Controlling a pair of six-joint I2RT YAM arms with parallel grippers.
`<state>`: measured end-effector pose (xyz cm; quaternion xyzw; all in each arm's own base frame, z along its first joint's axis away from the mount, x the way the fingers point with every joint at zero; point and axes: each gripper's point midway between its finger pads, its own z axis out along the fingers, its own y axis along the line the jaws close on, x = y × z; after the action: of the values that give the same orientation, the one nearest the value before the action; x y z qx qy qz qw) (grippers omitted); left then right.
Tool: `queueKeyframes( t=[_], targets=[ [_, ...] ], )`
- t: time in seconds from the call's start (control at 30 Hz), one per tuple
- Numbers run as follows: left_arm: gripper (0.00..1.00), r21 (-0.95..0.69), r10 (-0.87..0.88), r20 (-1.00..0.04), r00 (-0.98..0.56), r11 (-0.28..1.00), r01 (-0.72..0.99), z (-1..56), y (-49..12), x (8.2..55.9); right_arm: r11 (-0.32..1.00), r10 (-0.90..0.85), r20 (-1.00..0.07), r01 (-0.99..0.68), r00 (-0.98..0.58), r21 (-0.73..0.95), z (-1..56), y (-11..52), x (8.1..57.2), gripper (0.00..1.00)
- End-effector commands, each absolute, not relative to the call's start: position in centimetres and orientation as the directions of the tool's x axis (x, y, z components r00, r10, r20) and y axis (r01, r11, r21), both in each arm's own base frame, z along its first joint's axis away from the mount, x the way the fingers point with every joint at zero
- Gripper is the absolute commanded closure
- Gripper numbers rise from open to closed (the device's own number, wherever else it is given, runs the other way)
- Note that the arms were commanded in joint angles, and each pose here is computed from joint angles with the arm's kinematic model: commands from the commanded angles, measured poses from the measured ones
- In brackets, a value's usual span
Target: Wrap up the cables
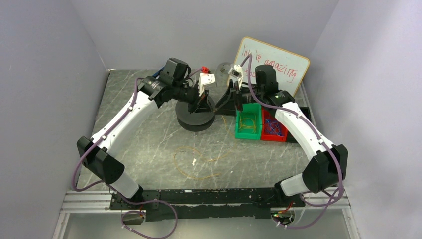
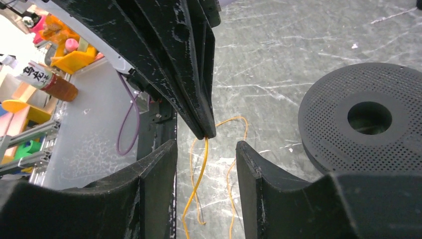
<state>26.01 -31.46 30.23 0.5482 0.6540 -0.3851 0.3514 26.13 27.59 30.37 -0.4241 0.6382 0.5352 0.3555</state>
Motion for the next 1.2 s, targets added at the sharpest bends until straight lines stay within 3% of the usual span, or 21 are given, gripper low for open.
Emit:
queueKeyframes(
  t=[0.0,0.17,0.27,0.33,0.47,0.53,0.6,0.8,0.97,1.1,1.17],
  targets=[
    [0.98,-0.08,0.398,-0.913,-0.091,0.046,0.996,32.5,-31.4,24.6,0.0,-0.149,-0.916,-0.926,-0.373,0.377,30.6,27.9,25.7,0.53],
    [0.97,-0.074,0.407,-0.909,-0.091,0.057,0.996,32.1,-31.4,25.0,-0.028,-0.148,-0.906,-0.914,-0.396,0.404,30.7,27.9,25.2,0.69],
    [0.98,-0.079,0.411,-0.907,-0.097,0.059,0.995,31.8,-31.5,25.1,-0.032,-0.145,-0.902,-0.909,-0.406,0.415,30.7,28.0,25.0,0.84],
    [0.97,-0.079,0.409,-0.907,-0.096,0.059,0.995,31.7,-31.5,25.1,-0.038,-0.146,-0.898,-0.905,-0.414,0.424,30.7,28.0,24.9,1.0],
    [0.97,-0.09,0.405,-0.907,-0.116,0.084,0.992,31.9,-31.4,25.4,-0.016,-0.141,-0.901,-0.909,-0.41,0.416,30.6,27.8,25.1,1.0],
    [0.86,-0.129,0.374,-0.912,-0.17,0.133,0.983,32.6,-30.8,26.5,0.021,-0.125,-0.908,-0.916,-0.399,0.4,30.6,27.4,25.4,1.0],
    [0.83,-0.203,0.307,-0.919,-0.246,0.168,0.965,33.7,-29.2,28.2,0.049,-0.1,-0.915,-0.92,-0.391,0.388,30.7,26.7,25.7,1.0],
    [0.85,-0.352,0.136,-0.914,-0.382,0.201,0.914,35.6,-24.5,31.0,0.1,-0.035,-0.933,-0.931,-0.357,0.352,32.4,24.4,25.9,1.0],
    [0.85,-0.324,0.109,-0.926,-0.362,0.262,0.909,36.4,-23.2,31.8,0.12,-0.028,-0.946,-0.941,-0.323,0.317,33.3,24.1,25.6,1.0],
    [0.62,-0.254,0.14,-0.923,-0.359,0.478,0.841,34.8,-21.5,35.5,0.289,-0.02,-0.96,-0.921,-0.278,0.26,33.4,23.8,27.8,1.0],
    [0.55,-0.24,0.137,-0.906,-0.401,0.614,0.752,32.8,-20.1,38.1,0.387,-0.037,-0.971,-0.899,-0.238,0.205,33.5,23.6,29.2,1.0]
  ],
)
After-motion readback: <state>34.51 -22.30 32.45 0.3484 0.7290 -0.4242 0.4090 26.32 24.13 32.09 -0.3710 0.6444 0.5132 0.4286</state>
